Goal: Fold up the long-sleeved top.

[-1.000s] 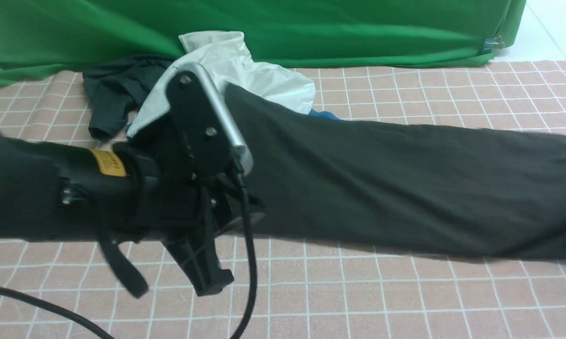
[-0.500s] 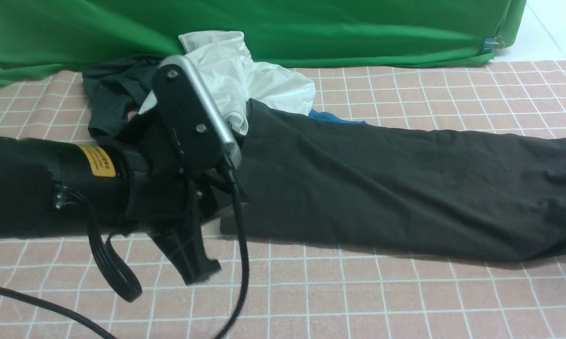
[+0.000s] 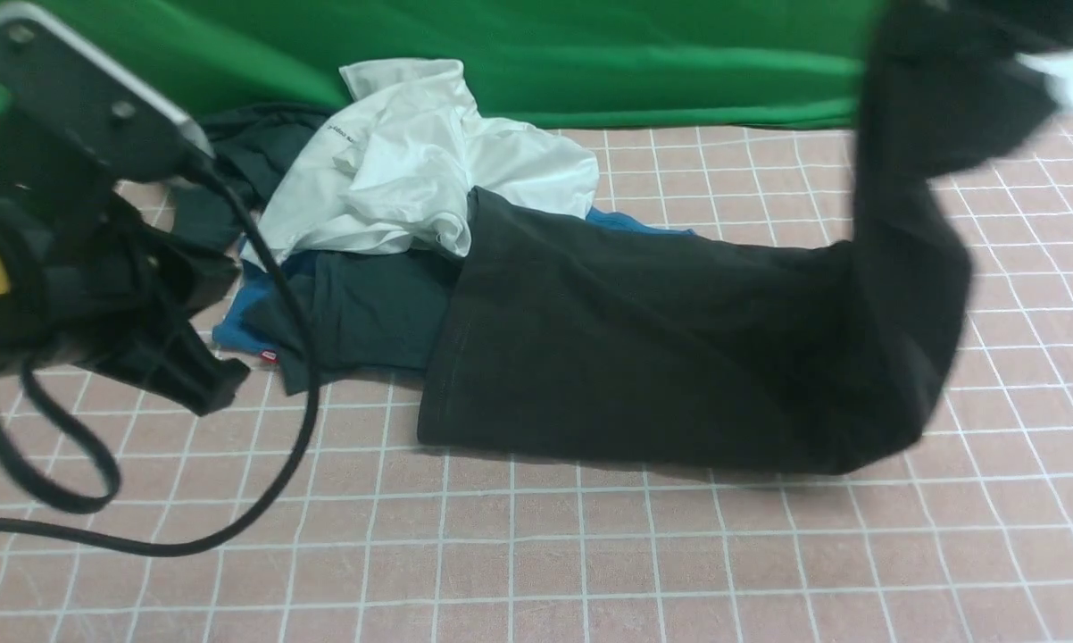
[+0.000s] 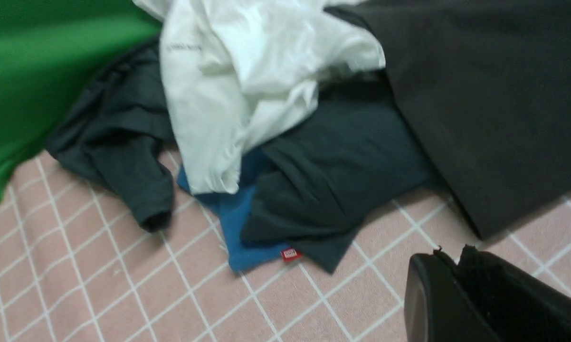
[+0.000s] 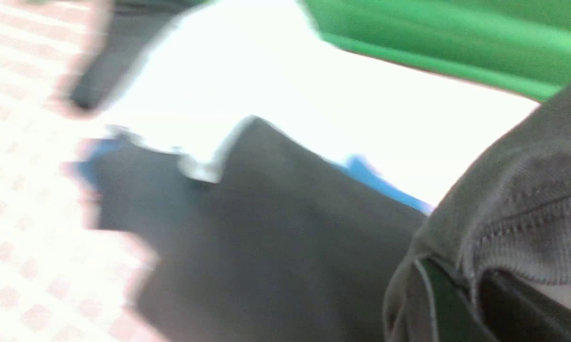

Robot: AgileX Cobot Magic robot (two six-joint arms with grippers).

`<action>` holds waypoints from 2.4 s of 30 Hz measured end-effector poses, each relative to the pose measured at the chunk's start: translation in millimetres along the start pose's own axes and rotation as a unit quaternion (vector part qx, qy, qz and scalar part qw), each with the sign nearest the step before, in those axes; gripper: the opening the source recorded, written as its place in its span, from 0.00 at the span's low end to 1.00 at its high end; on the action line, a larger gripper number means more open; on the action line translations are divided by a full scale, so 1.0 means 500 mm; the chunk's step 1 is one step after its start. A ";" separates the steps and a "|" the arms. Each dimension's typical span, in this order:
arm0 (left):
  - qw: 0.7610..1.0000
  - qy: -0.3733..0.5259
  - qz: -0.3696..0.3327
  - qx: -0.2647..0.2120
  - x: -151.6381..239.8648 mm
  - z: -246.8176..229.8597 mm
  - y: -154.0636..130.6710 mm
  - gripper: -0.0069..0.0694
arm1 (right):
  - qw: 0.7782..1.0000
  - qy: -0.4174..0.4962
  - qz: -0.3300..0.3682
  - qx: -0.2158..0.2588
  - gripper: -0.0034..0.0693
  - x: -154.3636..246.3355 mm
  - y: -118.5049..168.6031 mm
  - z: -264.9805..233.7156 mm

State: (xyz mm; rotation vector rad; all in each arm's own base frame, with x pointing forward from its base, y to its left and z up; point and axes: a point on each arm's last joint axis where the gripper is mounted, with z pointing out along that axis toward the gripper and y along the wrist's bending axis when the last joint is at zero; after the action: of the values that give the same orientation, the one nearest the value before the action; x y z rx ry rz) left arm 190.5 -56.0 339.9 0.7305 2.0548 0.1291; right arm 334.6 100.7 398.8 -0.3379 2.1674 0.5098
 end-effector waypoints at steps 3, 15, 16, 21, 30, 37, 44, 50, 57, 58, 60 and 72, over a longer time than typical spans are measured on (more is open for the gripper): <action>1.000 -0.013 -0.006 -0.003 -0.001 -0.015 0.001 0.10 | 0.998 0.022 -0.022 -0.050 0.19 -0.008 0.066 0.082; 1.000 -0.016 -0.018 0.004 -0.001 -0.022 -0.001 0.10 | 0.985 0.128 0.011 -0.114 0.34 0.071 0.197 0.370; 1.000 -0.017 -0.018 0.004 -0.001 -0.022 -0.001 0.10 | 0.984 0.130 0.014 -0.117 0.41 0.075 0.207 0.377; 1.000 -0.015 -0.018 0.004 -0.001 -0.022 -0.001 0.10 | 0.981 0.142 0.009 -0.135 0.76 0.084 0.247 0.379; 0.999 -0.017 -0.030 0.016 0.001 -0.018 -0.007 0.10 | 0.974 0.195 -0.096 -0.062 0.54 0.031 0.205 0.290; 0.995 -0.004 -0.056 0.080 0.005 0.049 -0.036 0.10 | 0.968 0.221 -0.112 0.043 0.19 -0.002 0.097 0.207; 0.988 0.066 -0.040 0.131 -0.036 0.192 -0.039 0.21 | 0.960 0.257 -0.084 0.073 0.19 0.056 0.038 0.186; 0.979 0.120 -0.032 0.162 -0.089 0.333 0.013 0.45 | 0.959 0.263 -0.079 0.069 0.20 0.108 0.030 0.192; 0.960 0.168 -0.012 0.223 -0.087 0.465 0.032 0.67 | 0.953 0.285 -0.085 0.064 0.21 0.154 0.023 0.196; 0.959 0.169 -0.008 0.227 -0.084 0.477 0.031 0.68 | 0.953 0.284 -0.085 0.064 0.21 0.155 0.023 0.195; 0.958 0.171 -0.006 0.232 -0.080 0.487 0.028 0.68 | 0.953 0.284 -0.085 0.064 0.21 0.155 0.023 0.195; 0.950 0.195 0.004 0.243 -0.032 0.555 0.007 0.57 | 0.957 0.269 -0.089 0.063 0.21 0.150 0.023 0.197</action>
State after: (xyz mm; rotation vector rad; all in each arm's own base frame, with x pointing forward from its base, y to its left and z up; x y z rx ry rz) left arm 420.5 -113.6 194.7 1.0798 2.4984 -0.2615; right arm 353.5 152.9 287.8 -0.6541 2.6440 0.1850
